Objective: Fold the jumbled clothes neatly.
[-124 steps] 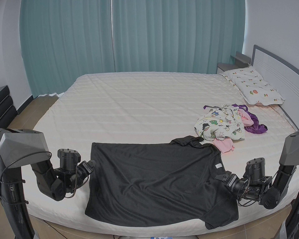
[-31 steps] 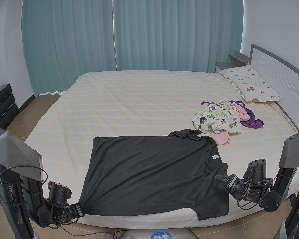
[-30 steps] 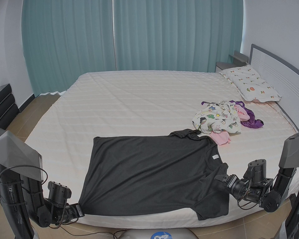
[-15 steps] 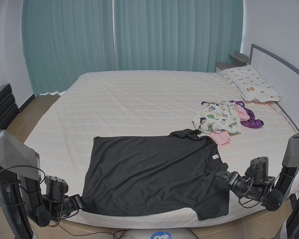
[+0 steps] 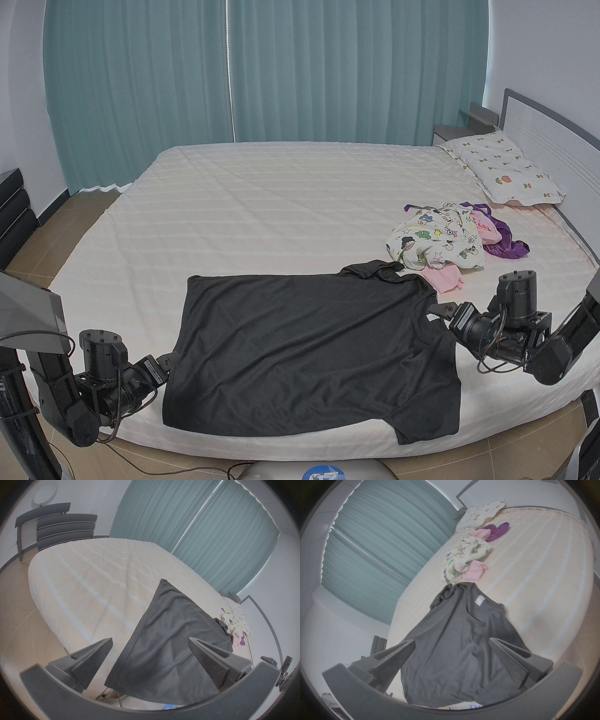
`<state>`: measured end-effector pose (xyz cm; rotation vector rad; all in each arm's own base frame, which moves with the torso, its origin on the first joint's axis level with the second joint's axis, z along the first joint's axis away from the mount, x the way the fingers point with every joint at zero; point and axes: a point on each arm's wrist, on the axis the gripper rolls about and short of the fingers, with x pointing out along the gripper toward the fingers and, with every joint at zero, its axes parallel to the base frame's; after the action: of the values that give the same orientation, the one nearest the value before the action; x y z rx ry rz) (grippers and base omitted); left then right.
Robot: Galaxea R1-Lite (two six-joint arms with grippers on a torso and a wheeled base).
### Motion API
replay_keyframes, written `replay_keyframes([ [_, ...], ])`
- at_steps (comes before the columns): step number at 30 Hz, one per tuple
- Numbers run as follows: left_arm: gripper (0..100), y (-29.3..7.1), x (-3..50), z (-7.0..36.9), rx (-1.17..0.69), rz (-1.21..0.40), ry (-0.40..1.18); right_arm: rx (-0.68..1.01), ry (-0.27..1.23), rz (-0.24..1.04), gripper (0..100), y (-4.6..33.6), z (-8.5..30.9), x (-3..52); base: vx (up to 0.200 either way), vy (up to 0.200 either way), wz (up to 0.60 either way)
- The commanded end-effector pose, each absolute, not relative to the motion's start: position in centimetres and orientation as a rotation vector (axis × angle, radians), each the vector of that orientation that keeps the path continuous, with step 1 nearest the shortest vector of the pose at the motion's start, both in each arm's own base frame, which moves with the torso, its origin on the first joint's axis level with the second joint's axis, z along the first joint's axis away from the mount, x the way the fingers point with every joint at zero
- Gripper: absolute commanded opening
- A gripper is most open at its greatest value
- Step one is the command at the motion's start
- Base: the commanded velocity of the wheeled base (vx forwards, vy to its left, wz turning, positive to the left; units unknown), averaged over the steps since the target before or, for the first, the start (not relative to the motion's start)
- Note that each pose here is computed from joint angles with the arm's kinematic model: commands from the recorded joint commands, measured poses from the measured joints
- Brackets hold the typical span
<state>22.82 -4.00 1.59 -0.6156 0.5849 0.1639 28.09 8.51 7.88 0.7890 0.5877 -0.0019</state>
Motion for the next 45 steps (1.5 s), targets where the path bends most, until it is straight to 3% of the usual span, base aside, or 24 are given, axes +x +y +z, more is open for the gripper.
replay_keyframes([
  [1,100,-4.1,23.2,1.2,-0.629,0.165,0.591,0.789,0.593,-0.005,100,9.5,7.6,31.9,0.200,0.000,0.00],
  [12,100,-4.2,23.5,0.2,-0.619,0.176,0.620,0.775,0.670,-0.030,100,10.9,3.7,35.1,0.036,0.000,0.00],
  [45,100,-4.6,23.9,-0.6,-0.635,0.180,0.643,0.794,0.619,0.005,100,13.8,-0.1,43.3,0.012,0.000,0.00],
])
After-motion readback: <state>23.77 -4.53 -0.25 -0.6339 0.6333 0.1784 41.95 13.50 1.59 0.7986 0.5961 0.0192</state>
